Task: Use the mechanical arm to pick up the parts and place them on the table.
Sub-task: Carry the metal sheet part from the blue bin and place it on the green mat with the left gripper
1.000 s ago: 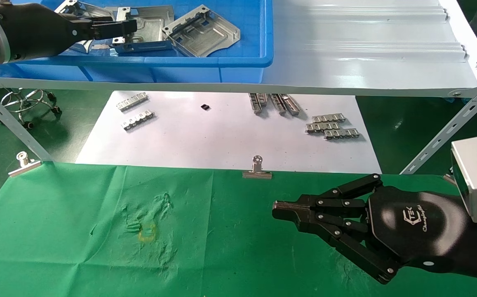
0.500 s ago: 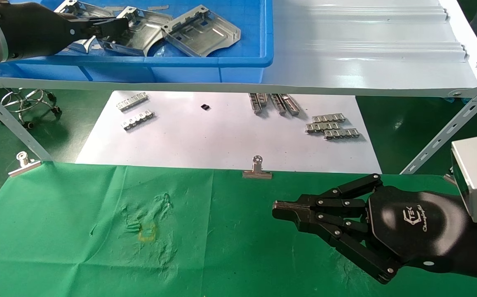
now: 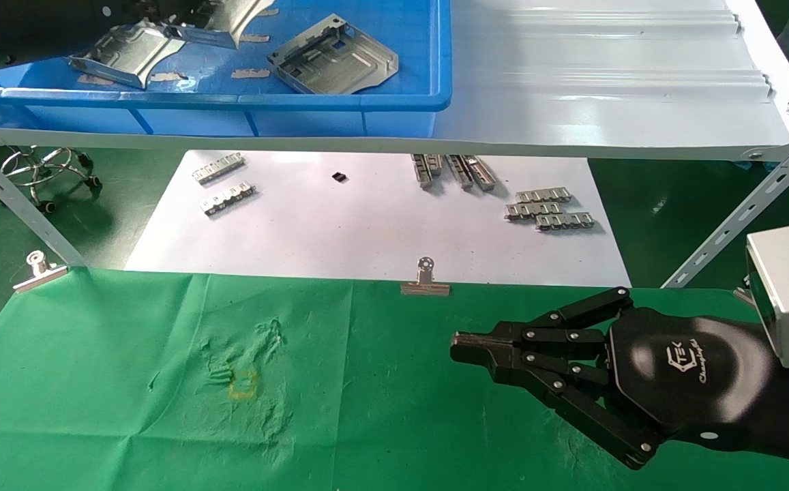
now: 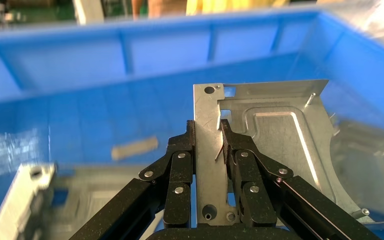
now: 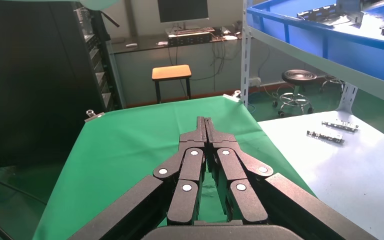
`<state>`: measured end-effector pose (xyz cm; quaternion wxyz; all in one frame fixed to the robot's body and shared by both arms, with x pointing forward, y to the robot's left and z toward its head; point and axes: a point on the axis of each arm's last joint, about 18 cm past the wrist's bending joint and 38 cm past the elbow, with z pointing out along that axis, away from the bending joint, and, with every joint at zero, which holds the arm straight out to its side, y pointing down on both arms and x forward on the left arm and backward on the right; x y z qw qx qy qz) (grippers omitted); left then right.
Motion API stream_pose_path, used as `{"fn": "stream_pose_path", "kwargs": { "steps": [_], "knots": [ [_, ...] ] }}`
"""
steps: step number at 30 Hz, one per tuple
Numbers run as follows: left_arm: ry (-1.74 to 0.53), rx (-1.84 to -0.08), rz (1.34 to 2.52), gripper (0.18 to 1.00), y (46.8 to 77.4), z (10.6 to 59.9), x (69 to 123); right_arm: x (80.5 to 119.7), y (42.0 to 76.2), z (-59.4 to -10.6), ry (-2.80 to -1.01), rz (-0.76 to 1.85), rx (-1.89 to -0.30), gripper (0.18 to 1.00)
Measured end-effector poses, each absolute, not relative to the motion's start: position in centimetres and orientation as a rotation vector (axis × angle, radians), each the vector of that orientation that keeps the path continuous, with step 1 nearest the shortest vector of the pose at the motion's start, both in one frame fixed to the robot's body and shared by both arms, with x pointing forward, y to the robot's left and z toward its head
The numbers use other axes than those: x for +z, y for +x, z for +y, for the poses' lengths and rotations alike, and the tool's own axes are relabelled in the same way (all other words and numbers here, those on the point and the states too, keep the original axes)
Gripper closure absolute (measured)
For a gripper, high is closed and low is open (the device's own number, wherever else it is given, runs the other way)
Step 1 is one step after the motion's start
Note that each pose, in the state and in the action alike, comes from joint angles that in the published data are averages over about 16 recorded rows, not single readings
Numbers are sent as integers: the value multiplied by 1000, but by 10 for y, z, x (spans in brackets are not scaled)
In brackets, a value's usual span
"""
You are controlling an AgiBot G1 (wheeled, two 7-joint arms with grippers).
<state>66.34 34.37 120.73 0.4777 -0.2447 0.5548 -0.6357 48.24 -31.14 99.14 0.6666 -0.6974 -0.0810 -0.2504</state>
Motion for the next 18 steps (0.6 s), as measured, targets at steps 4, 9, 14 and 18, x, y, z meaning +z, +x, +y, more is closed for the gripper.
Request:
{"fn": "stream_pose_path", "kwargs": {
  "steps": [4, 9, 14, 18],
  "knots": [
    [-511, -1570, 1357, 913, 650, 345, 1208, 991, 482, -311, -1574, -183, -565, 987],
    [-382, -1580, 1383, 913, 629, 348, 1202, 991, 482, -311, -1574, -183, -565, 987],
    [-221, -1579, 1435, 913, 605, 350, 1189, 991, 482, -311, -1574, -183, -565, 987],
    [-73, -1565, 1480, 913, 586, 352, 1175, 991, 482, -311, -1574, -183, -565, 987]
  ]
}}
